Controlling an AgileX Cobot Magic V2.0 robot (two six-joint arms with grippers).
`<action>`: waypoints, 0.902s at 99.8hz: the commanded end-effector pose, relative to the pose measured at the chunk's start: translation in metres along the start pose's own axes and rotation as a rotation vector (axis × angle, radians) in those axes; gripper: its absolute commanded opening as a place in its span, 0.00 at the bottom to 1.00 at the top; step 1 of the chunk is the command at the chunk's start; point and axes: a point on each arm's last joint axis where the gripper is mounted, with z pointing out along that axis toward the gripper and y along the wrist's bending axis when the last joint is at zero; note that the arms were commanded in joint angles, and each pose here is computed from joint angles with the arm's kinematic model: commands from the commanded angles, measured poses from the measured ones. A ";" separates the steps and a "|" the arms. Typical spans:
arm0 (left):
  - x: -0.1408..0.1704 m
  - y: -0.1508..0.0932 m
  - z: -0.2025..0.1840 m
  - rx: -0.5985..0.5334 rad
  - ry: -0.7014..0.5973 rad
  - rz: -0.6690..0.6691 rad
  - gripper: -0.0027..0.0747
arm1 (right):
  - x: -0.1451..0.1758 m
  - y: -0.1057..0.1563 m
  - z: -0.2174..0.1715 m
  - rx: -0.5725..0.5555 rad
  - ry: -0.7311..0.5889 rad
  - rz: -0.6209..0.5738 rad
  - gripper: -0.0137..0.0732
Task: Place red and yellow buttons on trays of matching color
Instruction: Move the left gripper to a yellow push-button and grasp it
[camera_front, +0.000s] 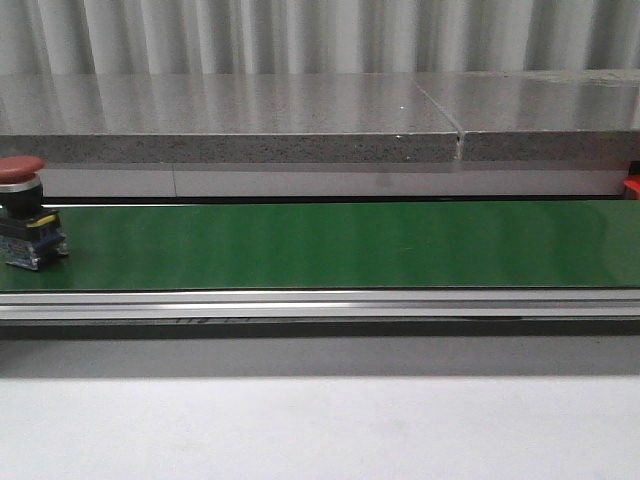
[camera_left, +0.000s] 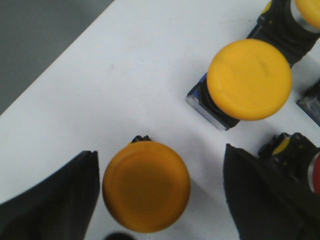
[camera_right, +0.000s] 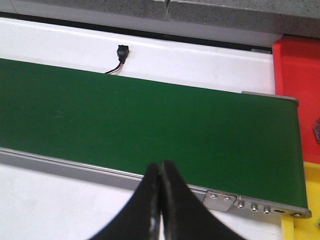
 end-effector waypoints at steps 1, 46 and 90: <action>-0.014 0.000 -0.018 0.013 -0.078 -0.008 0.52 | -0.013 -0.001 -0.006 0.021 -0.097 -0.010 0.06; -0.023 0.003 -0.079 0.055 -0.210 -0.057 0.02 | -0.013 -0.001 -0.006 0.021 -0.097 -0.010 0.06; -0.001 -0.052 -0.178 0.241 -0.384 0.127 0.02 | -0.013 -0.001 -0.006 0.021 -0.097 -0.010 0.06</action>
